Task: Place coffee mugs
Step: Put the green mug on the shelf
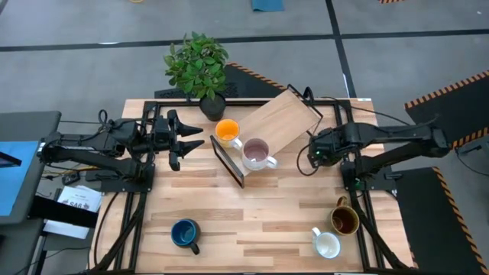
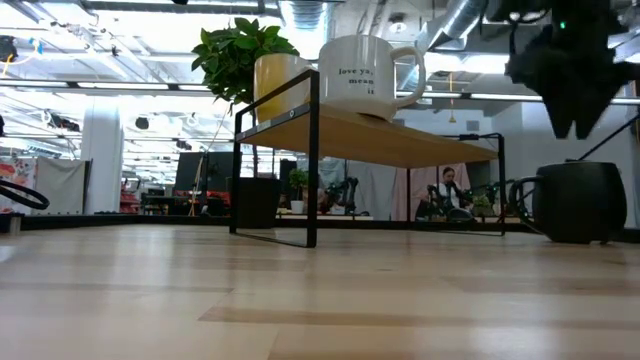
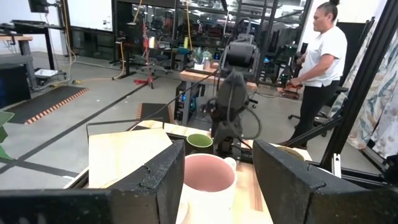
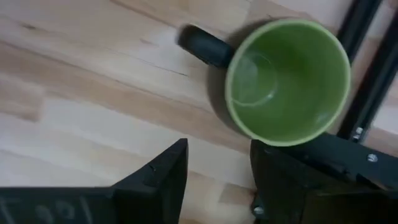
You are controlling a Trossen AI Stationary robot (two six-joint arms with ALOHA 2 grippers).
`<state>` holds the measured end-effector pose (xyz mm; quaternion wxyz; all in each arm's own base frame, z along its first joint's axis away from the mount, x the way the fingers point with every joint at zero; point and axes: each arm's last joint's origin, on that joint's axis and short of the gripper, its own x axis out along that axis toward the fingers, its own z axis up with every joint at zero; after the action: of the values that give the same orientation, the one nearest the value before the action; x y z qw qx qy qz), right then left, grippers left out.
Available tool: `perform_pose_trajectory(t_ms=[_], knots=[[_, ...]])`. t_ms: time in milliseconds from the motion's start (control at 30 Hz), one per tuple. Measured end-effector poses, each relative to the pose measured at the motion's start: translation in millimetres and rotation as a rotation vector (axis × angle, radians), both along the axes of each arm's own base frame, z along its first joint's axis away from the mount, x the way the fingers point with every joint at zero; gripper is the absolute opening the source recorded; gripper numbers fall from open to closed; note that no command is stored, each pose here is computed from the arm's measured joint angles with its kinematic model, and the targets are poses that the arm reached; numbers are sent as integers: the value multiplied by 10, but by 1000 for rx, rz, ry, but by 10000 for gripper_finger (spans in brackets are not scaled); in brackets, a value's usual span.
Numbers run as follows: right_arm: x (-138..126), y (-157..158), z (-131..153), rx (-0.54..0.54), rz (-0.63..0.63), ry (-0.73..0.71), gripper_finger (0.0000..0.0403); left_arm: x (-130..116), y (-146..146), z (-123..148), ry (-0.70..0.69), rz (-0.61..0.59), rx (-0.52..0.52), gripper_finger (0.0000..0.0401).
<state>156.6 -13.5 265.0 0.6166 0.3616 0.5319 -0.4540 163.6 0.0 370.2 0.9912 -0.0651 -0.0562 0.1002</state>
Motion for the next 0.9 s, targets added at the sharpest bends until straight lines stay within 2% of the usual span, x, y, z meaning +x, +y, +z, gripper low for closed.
perform_pose_trajectory(t_ms=[333,467,700,800,900], knots=[[-8,-126,-363,-44,-32,29,226,0,0,1,0,0,4,173],[-46,-191,-432,-68,-57,56,226,0,0,1,3,1,14,173],[-39,-245,-500,-62,-22,43,226,0,0,1,3,1,14,173],[-14,-248,-499,-67,-1,24,218,0,0,1,3,1,14,173],[-17,-250,-499,-73,5,29,190,0,0,1,3,1,14,173]])
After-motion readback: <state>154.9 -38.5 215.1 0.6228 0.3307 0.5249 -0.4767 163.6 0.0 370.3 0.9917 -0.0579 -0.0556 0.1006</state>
